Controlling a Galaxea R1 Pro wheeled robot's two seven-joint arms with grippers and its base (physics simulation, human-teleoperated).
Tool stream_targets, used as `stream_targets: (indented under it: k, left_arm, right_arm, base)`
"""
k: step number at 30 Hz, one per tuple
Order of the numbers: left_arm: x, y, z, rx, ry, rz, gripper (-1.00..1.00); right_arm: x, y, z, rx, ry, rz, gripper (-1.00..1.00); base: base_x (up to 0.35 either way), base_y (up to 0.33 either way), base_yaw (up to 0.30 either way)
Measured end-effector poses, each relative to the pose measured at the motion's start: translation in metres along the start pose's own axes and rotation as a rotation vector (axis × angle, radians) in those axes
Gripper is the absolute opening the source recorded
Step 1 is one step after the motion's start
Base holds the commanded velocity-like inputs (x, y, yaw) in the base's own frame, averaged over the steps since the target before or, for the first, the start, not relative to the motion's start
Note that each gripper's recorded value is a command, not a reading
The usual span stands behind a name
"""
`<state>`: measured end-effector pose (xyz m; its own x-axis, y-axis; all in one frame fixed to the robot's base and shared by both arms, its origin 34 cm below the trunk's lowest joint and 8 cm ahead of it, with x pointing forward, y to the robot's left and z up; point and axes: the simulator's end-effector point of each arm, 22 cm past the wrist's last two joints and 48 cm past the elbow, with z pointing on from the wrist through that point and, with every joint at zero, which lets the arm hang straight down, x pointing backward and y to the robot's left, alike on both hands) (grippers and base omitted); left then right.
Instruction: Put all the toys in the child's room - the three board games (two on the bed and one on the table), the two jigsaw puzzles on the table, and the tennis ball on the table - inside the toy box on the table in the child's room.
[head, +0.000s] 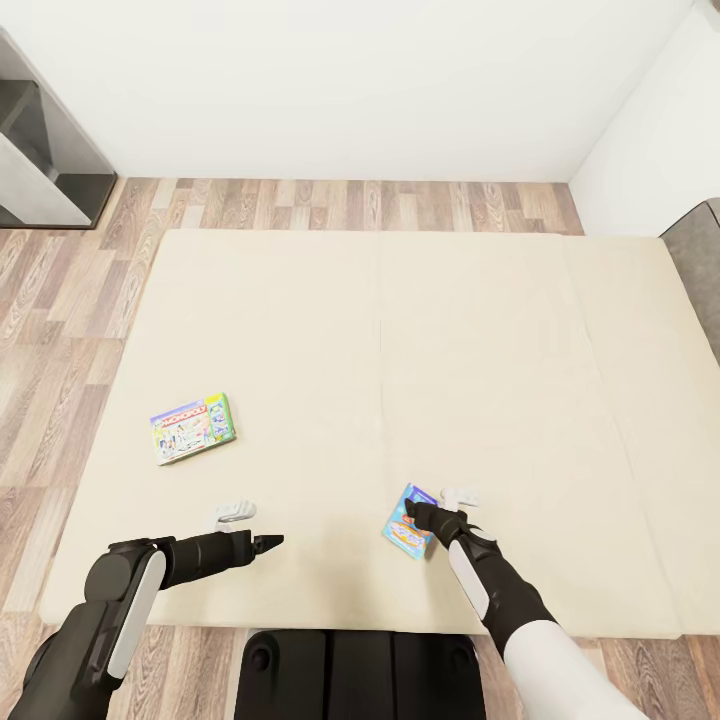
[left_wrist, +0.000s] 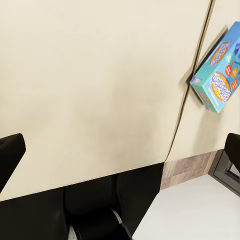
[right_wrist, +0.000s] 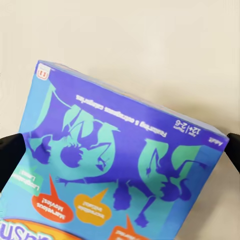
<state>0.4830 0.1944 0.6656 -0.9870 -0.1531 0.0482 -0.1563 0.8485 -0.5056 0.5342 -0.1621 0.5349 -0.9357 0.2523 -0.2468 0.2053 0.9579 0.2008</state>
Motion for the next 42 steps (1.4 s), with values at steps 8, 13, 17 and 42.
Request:
stream_targets:
  k: [8, 13, 17, 42]
  left_arm:
    - [0.000, 0.000, 0.000, 0.000, 0.000, 0.000, 1.00]
    - [0.000, 0.000, 0.000, 0.000, 0.000, 0.000, 1.00]
    - [0.000, 0.000, 0.000, 0.000, 0.000, 0.000, 1.00]
    - [0.000, 0.000, 0.000, 0.000, 0.000, 0.000, 1.00]
  right_arm:
    - [0.000, 0.011, 0.000, -0.044, 0.001, 0.001, 1.00]
    - [0.001, 0.019, -0.001, -0.085, 0.005, 0.003, 1.00]
    - [0.001, 0.025, -0.001, -0.112, 0.005, 0.003, 1.00]
    - [0.002, 0.040, -0.003, -0.172, 0.007, 0.004, 1.00]
  base:
    - [0.000, 0.000, 0.000]
    - [0.000, 0.000, 0.000]
    - [0.000, 0.000, 0.000]
    - [0.000, 0.000, 0.000]
